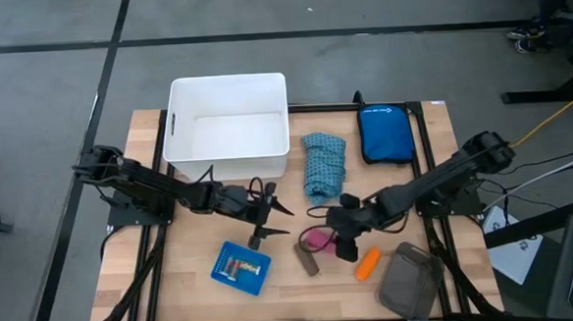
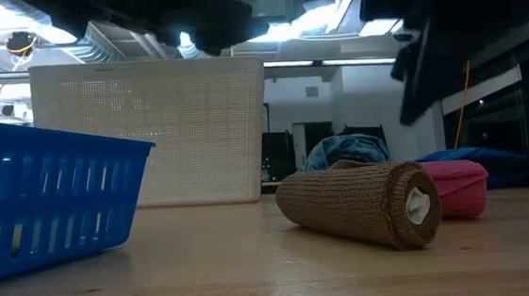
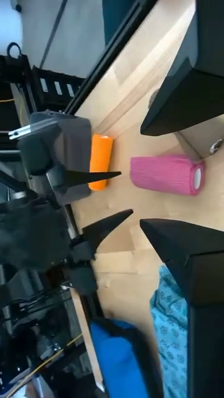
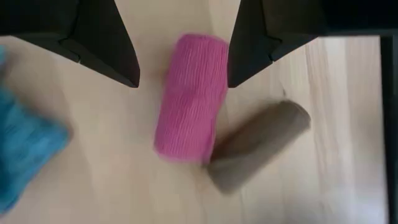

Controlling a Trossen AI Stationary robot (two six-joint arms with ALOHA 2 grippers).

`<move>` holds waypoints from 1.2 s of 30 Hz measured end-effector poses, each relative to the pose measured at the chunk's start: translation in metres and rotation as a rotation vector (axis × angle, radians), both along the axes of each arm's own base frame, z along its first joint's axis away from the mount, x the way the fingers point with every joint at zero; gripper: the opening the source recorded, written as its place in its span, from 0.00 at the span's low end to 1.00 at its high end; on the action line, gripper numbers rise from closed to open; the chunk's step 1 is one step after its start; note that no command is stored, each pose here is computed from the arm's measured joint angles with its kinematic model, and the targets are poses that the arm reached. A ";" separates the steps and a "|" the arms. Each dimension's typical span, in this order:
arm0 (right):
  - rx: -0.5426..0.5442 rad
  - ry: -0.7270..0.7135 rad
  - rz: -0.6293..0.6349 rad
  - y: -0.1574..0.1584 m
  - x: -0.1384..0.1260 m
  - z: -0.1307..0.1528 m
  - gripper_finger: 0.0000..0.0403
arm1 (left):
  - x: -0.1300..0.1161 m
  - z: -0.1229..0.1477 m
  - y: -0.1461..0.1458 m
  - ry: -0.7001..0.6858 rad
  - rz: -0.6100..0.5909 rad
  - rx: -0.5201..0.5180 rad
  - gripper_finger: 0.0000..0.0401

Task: Pick & Place Medicine items
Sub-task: Put the pink bandage into the black bin

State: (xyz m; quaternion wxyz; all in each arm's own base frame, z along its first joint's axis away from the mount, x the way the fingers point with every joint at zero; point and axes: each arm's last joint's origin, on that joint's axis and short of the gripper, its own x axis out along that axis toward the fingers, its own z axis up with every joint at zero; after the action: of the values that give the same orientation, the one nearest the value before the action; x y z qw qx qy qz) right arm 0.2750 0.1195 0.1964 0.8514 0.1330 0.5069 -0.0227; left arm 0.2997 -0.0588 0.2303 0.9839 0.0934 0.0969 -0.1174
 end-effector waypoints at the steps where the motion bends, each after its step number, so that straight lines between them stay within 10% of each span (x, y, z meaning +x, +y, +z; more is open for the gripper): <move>1: 0.009 0.021 0.005 0.001 0.001 -0.004 0.61 | -0.002 -0.002 0.000 -0.014 -0.007 -0.008 0.56; 12: 0.098 0.093 -0.007 -0.003 0.012 -0.023 0.61 | -0.035 -0.043 0.019 -0.117 0.054 -0.143 0.56; 36: 0.175 0.182 -0.089 0.003 0.029 -0.065 0.53 | -0.039 -0.045 0.006 -0.114 0.016 -0.108 0.56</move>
State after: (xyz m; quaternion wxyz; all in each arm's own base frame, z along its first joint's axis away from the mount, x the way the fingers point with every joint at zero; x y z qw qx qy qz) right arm 0.3045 0.1225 0.1309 0.7851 0.2263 0.5758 -0.0284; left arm 0.2608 -0.0525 0.1848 0.9924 0.0457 0.0352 -0.1091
